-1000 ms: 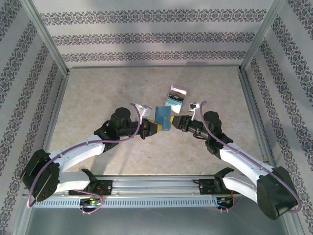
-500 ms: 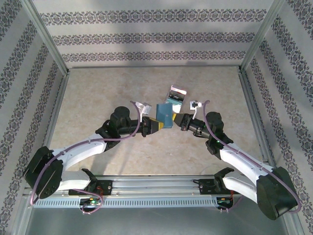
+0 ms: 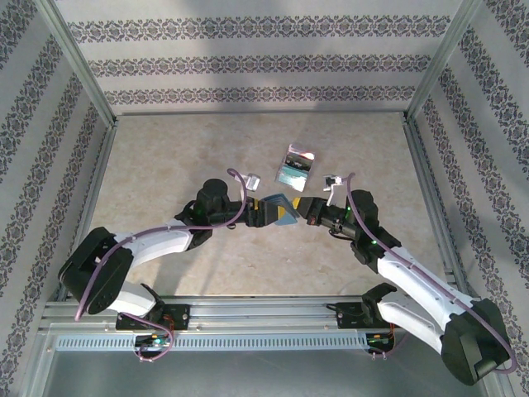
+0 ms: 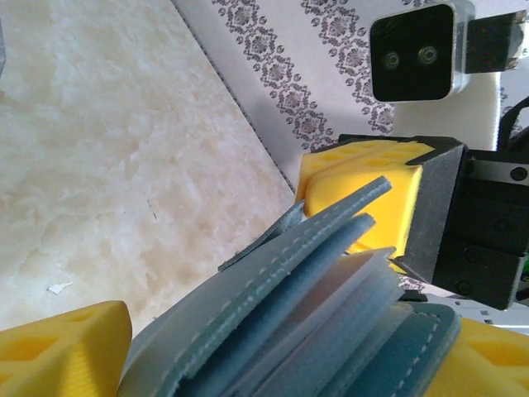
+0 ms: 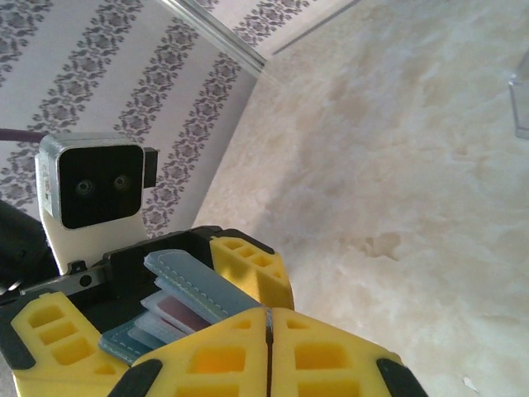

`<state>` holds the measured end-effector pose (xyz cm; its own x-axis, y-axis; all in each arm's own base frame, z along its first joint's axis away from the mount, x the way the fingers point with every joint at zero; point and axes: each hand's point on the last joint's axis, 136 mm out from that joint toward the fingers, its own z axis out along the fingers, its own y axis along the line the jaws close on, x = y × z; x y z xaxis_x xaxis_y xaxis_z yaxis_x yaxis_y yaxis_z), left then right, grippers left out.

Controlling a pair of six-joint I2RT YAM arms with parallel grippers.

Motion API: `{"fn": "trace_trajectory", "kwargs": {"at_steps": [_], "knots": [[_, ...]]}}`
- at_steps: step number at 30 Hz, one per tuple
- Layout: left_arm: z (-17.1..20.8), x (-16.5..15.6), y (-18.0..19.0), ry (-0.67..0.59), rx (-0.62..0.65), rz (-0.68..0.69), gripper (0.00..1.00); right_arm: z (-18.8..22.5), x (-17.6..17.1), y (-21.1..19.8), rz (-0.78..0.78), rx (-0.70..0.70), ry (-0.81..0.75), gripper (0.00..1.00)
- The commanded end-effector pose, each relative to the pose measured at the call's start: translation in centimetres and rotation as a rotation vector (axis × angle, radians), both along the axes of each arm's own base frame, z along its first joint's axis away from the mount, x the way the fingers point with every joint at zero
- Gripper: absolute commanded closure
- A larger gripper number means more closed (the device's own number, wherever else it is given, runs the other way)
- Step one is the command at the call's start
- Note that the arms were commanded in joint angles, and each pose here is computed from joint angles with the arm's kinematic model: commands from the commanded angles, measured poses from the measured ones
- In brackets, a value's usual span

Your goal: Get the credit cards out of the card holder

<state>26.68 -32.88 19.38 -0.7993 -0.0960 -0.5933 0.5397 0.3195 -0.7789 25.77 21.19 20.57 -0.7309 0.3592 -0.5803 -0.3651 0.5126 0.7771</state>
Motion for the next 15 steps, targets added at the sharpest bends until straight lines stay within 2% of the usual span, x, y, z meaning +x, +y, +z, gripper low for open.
{"fn": "trace_trajectory", "kwargs": {"at_steps": [1, 5, 7, 10, 15], "knots": [[1.8, 0.7, -0.3, -0.025, -0.072, -0.002, 0.18, 1.3, 0.3, -0.1, -0.026, -0.011, -0.032, 1.0], [1.1, 1.2, -0.4, -0.002, -0.075, 0.019, 0.21, 1.5, 0.4, -0.1, -0.04, 0.001, -0.014, 1.0], [0.8, 1.5, -0.6, 0.01, -0.078, 0.025, 0.38, 1.7, 0.4, 0.0, -0.046, 0.005, -0.007, 1.0], [0.9, 1.6, -0.8, 0.014, -0.094, 0.018, 0.5, 1.8, 0.3, 0.4, -0.039, -0.003, -0.009, 1.0], [2.1, 1.3, -0.4, -0.021, -0.123, -0.002, 0.76, 1.8, -0.1, 0.3, -0.01, -0.034, -0.04, 1.0]]}}
